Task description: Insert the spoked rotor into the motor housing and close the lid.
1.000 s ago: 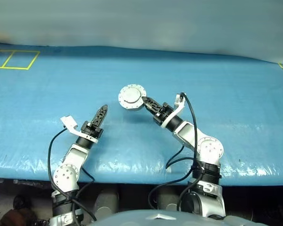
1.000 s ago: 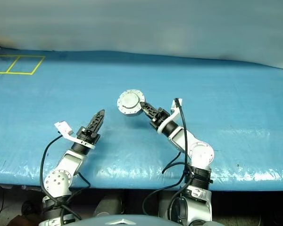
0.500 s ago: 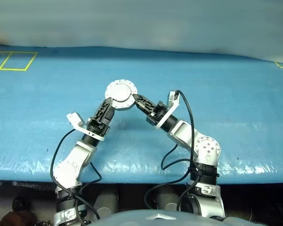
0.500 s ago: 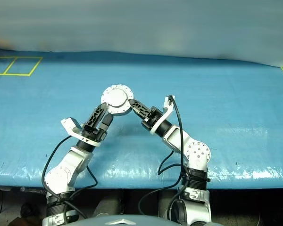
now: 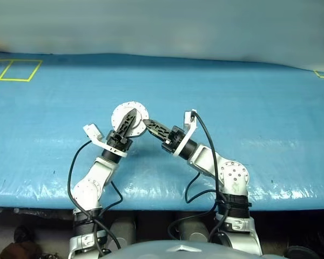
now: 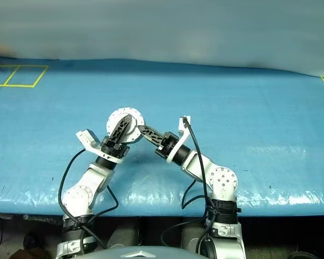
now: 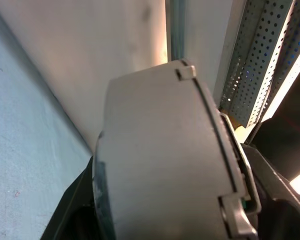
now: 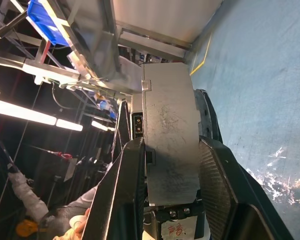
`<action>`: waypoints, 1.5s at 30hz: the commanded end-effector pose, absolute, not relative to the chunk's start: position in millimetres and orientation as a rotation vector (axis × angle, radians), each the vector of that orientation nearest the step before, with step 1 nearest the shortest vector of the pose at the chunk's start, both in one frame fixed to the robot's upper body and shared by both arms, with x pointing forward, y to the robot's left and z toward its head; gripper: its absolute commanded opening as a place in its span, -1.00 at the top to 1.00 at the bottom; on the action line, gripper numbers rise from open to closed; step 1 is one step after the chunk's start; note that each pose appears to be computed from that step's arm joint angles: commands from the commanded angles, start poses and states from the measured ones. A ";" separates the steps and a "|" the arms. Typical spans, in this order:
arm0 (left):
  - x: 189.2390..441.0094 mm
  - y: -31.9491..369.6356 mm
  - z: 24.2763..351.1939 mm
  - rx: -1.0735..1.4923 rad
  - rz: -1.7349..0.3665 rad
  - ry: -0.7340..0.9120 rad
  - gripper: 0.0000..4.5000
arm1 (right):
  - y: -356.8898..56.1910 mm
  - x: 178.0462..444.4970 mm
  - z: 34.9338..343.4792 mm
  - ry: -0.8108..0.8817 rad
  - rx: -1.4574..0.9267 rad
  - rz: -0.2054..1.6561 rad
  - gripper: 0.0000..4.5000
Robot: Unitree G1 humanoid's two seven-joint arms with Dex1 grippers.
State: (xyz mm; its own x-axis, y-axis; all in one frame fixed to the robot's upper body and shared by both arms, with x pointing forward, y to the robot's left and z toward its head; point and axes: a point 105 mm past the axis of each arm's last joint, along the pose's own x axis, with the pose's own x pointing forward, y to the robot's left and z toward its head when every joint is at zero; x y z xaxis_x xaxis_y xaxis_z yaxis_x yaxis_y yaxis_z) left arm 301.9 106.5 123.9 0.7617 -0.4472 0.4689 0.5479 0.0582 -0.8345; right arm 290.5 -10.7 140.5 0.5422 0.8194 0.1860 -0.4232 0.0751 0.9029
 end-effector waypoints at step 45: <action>305.0 338.2 73.6 -0.857 0.696 -0.277 -0.97 | -31.7 326.0 119.7 0.329 0.908 0.717 -0.56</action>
